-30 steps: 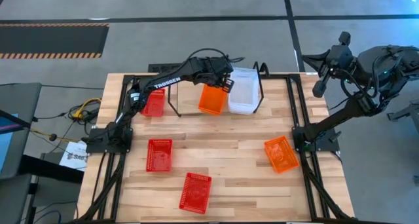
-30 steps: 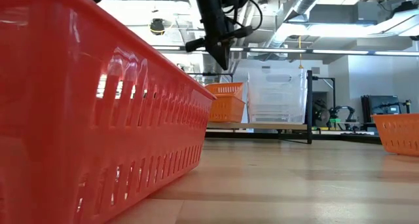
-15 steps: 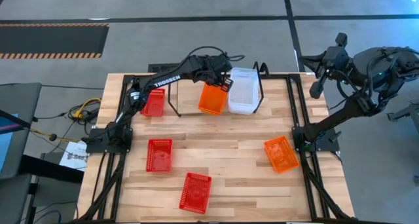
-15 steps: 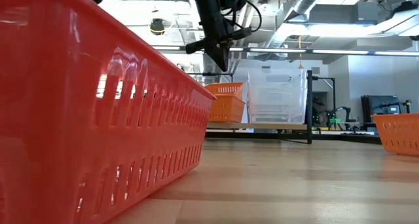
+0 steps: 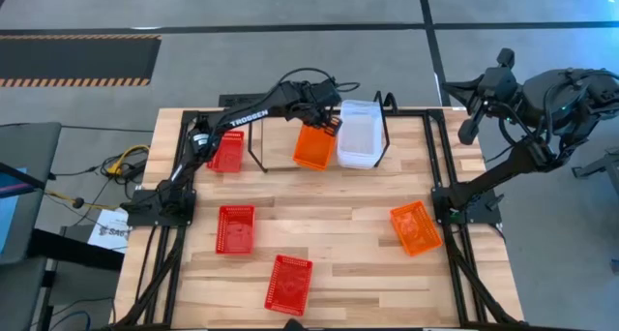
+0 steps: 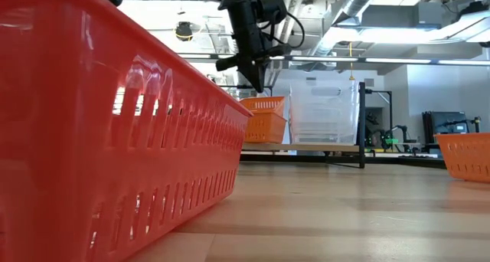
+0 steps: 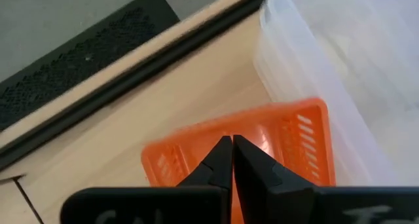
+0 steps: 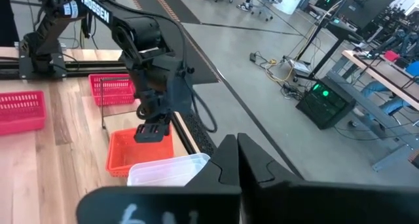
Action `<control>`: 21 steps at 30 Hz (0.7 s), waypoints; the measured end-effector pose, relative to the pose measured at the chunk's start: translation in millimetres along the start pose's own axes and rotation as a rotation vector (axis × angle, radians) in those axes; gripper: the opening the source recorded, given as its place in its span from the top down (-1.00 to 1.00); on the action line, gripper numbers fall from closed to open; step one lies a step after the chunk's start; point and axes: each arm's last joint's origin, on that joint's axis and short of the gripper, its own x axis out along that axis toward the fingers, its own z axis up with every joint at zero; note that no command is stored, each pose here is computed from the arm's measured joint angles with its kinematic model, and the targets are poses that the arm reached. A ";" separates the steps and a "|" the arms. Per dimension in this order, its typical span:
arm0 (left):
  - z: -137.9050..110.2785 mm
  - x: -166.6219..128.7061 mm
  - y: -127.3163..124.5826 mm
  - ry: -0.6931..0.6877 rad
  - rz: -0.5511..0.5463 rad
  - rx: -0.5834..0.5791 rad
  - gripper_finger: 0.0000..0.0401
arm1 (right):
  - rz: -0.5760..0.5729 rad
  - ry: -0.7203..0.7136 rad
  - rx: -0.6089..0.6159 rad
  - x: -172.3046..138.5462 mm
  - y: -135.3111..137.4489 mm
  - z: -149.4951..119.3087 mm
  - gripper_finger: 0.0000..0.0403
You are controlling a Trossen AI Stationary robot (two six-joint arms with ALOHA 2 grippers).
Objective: Stack baskets on shelf by color
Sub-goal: Stack the top orange bin on top of the orange bin on the shelf
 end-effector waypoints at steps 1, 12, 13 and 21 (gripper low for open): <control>1.3 0.3 0.8 -0.007 -0.001 0.001 1.00 | 0.000 0.000 0.000 0.0 0.0 0.0 0.98; 7.3 1.2 1.7 -0.042 -0.033 0.007 1.00 | -0.001 0.003 -0.003 1.3 1.4 0.7 0.99; 8.4 1.7 3.3 -0.043 -0.032 0.002 1.00 | -0.001 0.003 -0.003 1.3 1.5 0.7 0.98; 9.9 2.4 6.0 -0.039 -0.034 -0.009 1.00 | -0.001 0.003 -0.002 1.3 1.5 0.7 0.97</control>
